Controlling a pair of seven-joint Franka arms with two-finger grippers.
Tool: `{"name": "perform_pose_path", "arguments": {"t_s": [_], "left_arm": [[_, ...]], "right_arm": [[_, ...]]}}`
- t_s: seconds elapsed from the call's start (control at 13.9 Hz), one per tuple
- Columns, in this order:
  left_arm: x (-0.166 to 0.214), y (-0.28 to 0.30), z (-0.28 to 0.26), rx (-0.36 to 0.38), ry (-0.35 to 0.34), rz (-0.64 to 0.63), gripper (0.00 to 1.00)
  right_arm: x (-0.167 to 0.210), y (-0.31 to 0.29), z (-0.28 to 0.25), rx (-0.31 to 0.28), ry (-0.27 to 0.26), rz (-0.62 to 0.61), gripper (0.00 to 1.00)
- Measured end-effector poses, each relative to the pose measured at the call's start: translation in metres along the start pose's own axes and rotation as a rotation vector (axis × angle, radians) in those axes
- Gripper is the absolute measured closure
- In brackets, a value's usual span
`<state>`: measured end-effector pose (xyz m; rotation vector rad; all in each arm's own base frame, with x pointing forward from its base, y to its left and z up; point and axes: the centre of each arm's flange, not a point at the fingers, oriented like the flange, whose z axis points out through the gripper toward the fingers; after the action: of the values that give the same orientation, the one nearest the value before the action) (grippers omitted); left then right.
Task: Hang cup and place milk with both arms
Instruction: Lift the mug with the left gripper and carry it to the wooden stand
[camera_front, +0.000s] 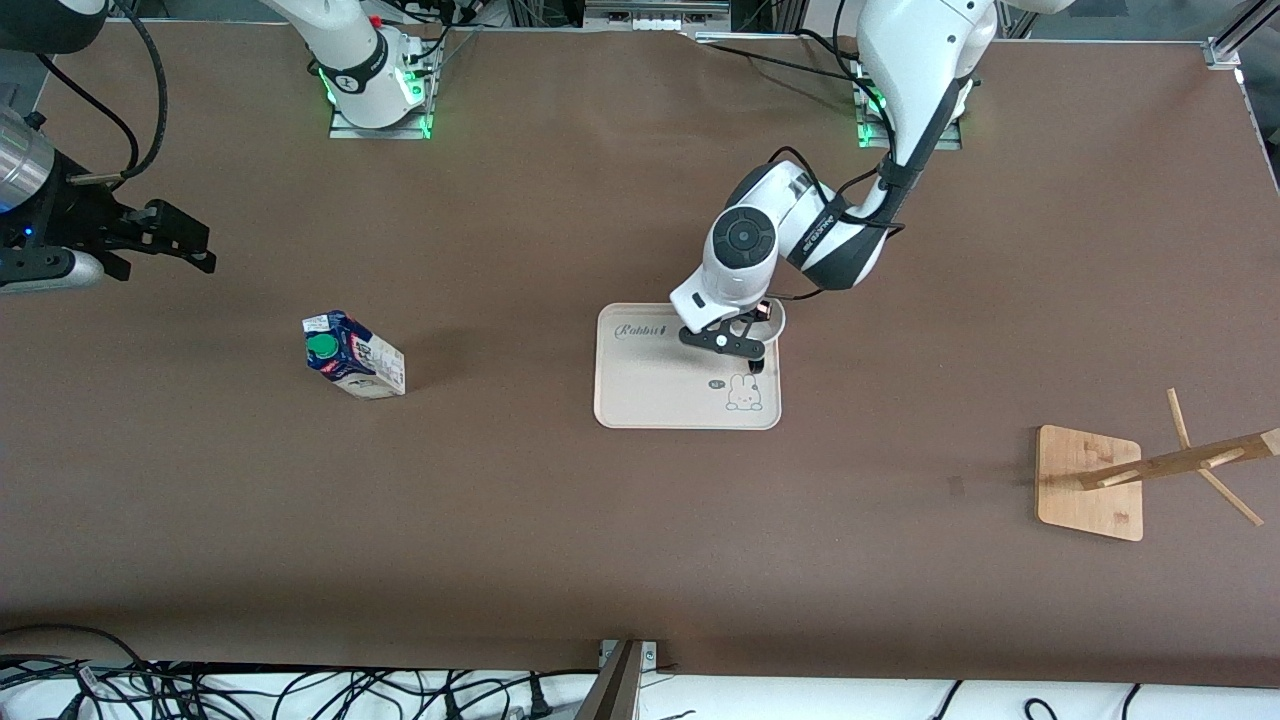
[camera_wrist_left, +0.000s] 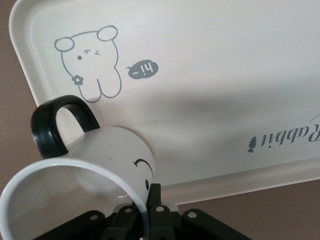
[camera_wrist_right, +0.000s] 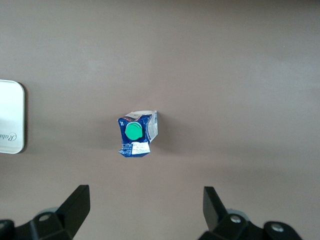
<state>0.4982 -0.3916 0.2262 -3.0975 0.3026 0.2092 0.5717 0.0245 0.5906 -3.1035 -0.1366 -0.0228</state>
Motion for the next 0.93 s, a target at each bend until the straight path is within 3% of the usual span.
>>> {"name": "perform_pose_path", "arguments": {"t_s": [0.29,0.5,0.72,0.93], "left_arm": [[0.017,0.008,-0.057,-0.048,0.103,-0.034,0.95],[0.024,-0.002,-0.148,-0.106,0.243,-0.062,0.95],[0.023,-0.060,-0.241,-0.136,0.358,-0.144,0.95],[0.019,-0.130,-0.292,-0.134,0.410,-0.244,0.95]], "right_arm": [[0.000,0.000,0.000,0.000,0.000,0.000,0.00],[0.000,0.000,0.000,0.000,0.000,0.000,0.00],[0.000,0.000,0.000,0.000,0.000,0.000,0.00],[0.000,-0.001,0.000,0.000,0.000,-0.002,0.00]]}}
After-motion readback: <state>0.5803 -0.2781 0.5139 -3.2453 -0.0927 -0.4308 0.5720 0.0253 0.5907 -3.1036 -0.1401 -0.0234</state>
